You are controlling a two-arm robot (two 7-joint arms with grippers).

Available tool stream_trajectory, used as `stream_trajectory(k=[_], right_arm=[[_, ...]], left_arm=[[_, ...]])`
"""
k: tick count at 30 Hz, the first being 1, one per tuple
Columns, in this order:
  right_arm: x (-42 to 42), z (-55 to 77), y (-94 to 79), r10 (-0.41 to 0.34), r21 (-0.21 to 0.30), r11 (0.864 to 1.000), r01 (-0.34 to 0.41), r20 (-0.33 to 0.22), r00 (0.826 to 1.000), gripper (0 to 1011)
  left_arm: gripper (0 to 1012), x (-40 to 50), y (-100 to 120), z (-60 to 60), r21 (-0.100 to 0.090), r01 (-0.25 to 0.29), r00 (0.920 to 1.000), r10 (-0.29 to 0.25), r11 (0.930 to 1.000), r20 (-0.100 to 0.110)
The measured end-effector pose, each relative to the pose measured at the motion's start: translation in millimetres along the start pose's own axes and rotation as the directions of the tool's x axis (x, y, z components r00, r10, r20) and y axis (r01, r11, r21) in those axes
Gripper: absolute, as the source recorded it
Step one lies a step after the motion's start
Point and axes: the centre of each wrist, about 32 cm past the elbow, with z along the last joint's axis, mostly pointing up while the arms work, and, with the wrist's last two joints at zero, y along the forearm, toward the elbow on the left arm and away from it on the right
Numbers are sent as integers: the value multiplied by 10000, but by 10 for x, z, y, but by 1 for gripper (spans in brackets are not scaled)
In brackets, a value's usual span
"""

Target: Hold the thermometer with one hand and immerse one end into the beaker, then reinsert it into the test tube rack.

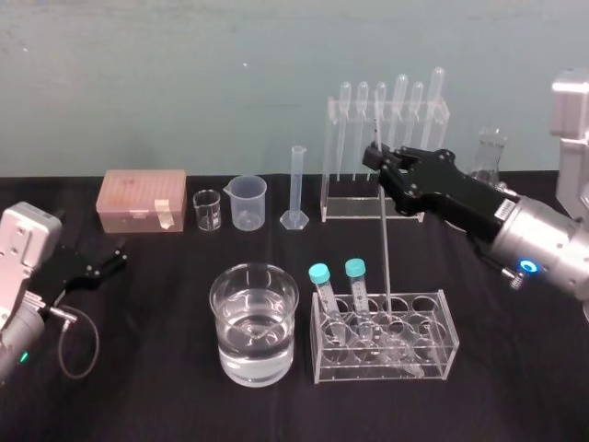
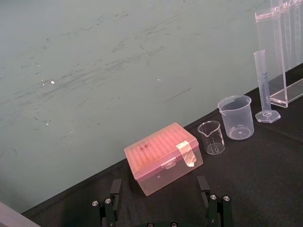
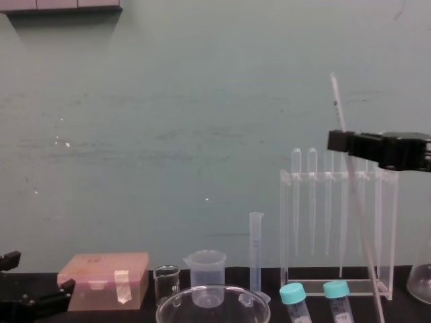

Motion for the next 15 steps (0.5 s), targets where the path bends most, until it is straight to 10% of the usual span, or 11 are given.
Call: stream_trajectory(k=[9, 15], right_arm=[[-23, -13, -118, -107, 695, 9975, 112, -81, 9999, 58], [15, 204, -89, 67, 1164, 9932, -46, -177, 9998, 58]], left_arm=[[1008, 0, 0, 0, 0, 0, 10000, 0, 10000, 0], [1008, 0, 0, 0, 1, 1, 10000, -1, 10000, 0]])
